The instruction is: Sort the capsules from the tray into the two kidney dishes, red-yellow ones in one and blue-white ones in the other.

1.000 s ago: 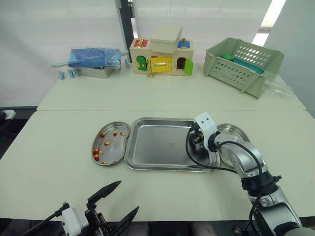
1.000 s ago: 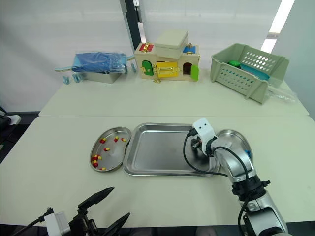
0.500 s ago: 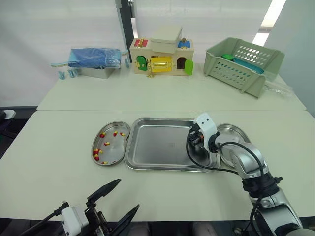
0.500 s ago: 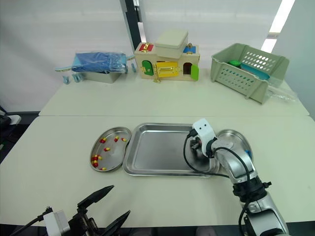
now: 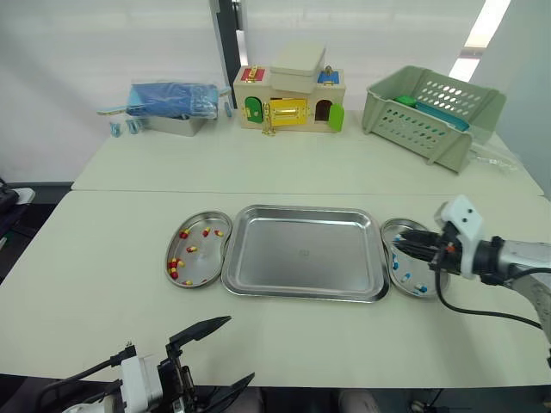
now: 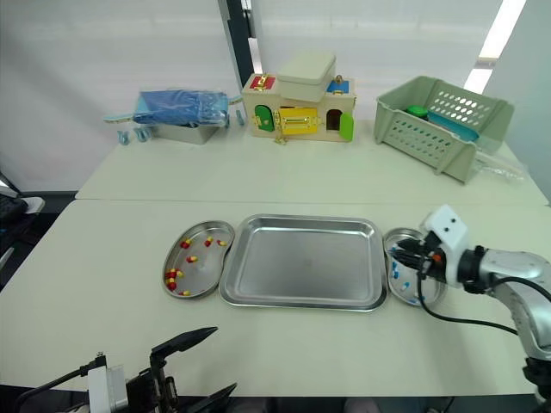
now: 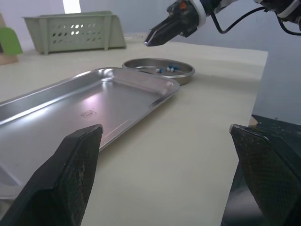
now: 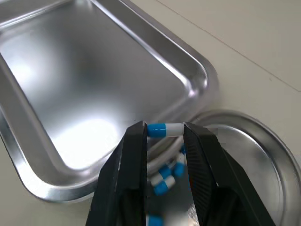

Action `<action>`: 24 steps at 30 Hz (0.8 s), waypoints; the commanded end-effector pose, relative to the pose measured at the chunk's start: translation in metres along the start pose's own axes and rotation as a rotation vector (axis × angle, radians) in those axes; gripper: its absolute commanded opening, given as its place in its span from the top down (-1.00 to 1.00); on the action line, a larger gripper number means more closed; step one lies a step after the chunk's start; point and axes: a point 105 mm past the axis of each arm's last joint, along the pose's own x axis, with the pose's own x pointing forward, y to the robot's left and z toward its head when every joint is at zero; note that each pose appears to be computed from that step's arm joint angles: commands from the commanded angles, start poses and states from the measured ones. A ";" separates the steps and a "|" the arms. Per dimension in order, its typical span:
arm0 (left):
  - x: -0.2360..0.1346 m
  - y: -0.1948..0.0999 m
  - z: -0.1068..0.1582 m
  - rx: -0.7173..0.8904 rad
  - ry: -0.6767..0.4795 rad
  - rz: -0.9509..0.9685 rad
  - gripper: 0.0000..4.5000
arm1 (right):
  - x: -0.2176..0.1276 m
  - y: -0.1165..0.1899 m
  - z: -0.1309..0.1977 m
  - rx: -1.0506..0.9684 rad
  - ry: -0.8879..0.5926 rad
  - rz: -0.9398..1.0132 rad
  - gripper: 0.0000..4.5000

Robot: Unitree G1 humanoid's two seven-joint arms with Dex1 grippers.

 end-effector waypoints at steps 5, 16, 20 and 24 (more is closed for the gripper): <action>0.001 0.002 0.000 0.002 -0.021 -0.070 -1.00 | -0.018 -0.021 -0.018 -0.060 0.044 -0.105 0.57; -0.001 0.004 -0.002 0.005 -0.024 -0.066 -1.00 | -0.015 -0.024 -0.032 -0.051 0.070 -0.123 -0.04; -0.001 0.004 -0.003 0.002 -0.023 -0.060 -1.00 | -0.015 -0.024 -0.030 -0.043 0.064 -0.117 -0.57; -0.004 0.006 -0.007 -0.010 -0.012 -0.034 -1.00 | -0.017 -0.023 -0.029 -0.042 0.053 -0.106 -0.98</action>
